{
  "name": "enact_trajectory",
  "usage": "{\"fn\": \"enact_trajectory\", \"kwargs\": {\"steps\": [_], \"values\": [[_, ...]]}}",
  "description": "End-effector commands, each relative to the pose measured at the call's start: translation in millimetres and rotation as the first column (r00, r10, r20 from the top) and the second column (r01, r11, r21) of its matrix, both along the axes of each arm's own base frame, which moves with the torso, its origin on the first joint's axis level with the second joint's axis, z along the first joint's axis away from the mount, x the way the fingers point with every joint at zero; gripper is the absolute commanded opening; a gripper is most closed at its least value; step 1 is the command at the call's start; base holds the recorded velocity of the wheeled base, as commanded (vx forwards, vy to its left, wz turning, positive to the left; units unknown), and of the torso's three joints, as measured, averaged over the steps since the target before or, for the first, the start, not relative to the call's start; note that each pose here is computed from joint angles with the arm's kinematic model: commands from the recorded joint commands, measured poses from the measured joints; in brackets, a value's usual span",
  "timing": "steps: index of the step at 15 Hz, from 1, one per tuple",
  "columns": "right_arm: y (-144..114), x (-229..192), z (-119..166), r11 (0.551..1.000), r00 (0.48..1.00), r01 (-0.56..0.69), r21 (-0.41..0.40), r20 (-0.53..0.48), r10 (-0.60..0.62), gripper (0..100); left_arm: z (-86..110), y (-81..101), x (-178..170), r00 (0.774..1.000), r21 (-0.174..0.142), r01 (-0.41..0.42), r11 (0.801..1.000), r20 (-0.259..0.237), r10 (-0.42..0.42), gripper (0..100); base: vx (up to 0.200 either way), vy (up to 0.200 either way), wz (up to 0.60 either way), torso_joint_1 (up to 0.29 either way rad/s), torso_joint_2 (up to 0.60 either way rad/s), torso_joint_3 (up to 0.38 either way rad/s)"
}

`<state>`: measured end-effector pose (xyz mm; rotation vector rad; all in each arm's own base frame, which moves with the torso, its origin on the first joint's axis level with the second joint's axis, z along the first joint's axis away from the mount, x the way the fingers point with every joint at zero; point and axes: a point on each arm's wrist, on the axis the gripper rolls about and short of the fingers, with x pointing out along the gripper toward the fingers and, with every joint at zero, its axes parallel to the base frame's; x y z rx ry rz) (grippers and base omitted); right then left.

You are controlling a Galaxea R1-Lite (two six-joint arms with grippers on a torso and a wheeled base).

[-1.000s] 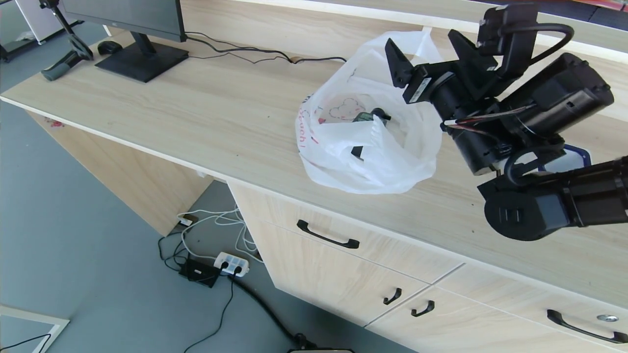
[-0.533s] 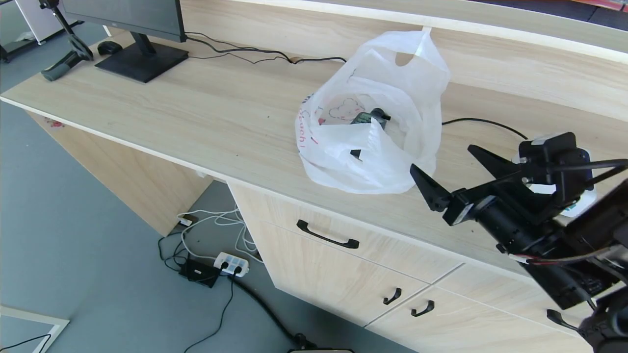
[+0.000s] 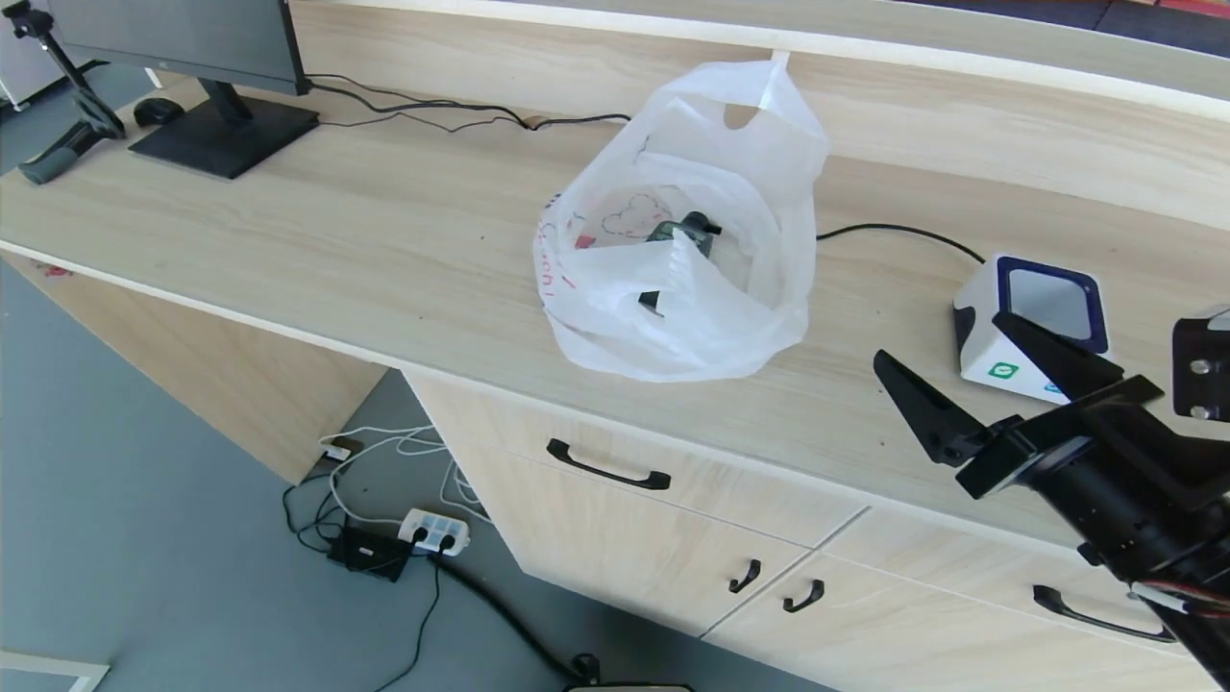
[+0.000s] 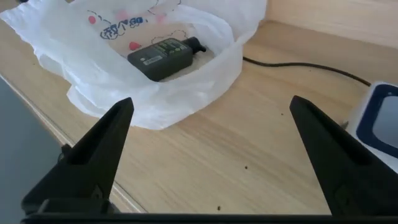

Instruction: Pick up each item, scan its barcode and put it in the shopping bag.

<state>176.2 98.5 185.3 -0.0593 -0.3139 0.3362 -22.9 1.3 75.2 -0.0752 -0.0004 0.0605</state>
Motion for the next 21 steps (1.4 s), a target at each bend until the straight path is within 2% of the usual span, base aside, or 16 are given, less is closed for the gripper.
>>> {"fn": "enact_trajectory", "kwargs": {"steps": [1, 5, 7, 12, 15, 21], "values": [[-3.2, -6.0, 1.6, 1.000, 1.000, -0.002, 0.006, 0.008, 0.002, 100, 0.1, 0.0, 0.0, 1.000, 0.000, -0.001, 1.000, 0.000, 0.001, 100, 0.000, 0.000, -0.60, 0.002, 0.00, 0.002], [-10.0, -18.7, -5.4, 1.000, 1.000, -0.002, -0.014, -0.012, 0.002, 100, -0.1, 0.0, 0.0, 1.000, 0.000, -0.001, 1.000, -0.001, 0.001, 100, 0.000, 0.000, -0.60, 0.002, 0.00, 0.004], [-9.9, -22.7, -1.5, 1.000, 1.000, -0.023, -0.003, 0.007, 0.023, 100, -0.1, 0.0, 0.0, 1.000, 0.000, -0.001, 1.000, -0.001, 0.001, 100, 0.000, 0.000, 0.00, 0.000, 0.00, 0.000], [-24.2, -51.0, -16.2, 0.997, 0.996, -0.067, 0.026, -0.048, 0.068, 100, -0.2, 0.0, 0.0, 1.000, 0.000, -0.001, 1.000, -0.003, 0.001, 100, 0.000, 0.000, 0.00, 0.000, 0.00, 0.000], [-29.3, -57.1, -16.6, 0.987, 0.994, -0.057, 0.151, -0.082, 0.070, 100, -0.2, 0.0, 0.0, 1.000, 0.000, -0.001, 1.000, -0.003, 0.001, 100, 0.000, 0.000, 0.00, 0.000, 0.00, 0.000], [-29.9, -57.6, -16.5, 0.985, 0.994, -0.057, 0.162, -0.084, 0.071, 100, -0.2, 0.0, 0.0, 1.000, 0.002, -0.001, 1.000, -0.003, 0.001, 100, 0.000, 0.000, 0.00, 0.000, 0.00, 0.000]]}}
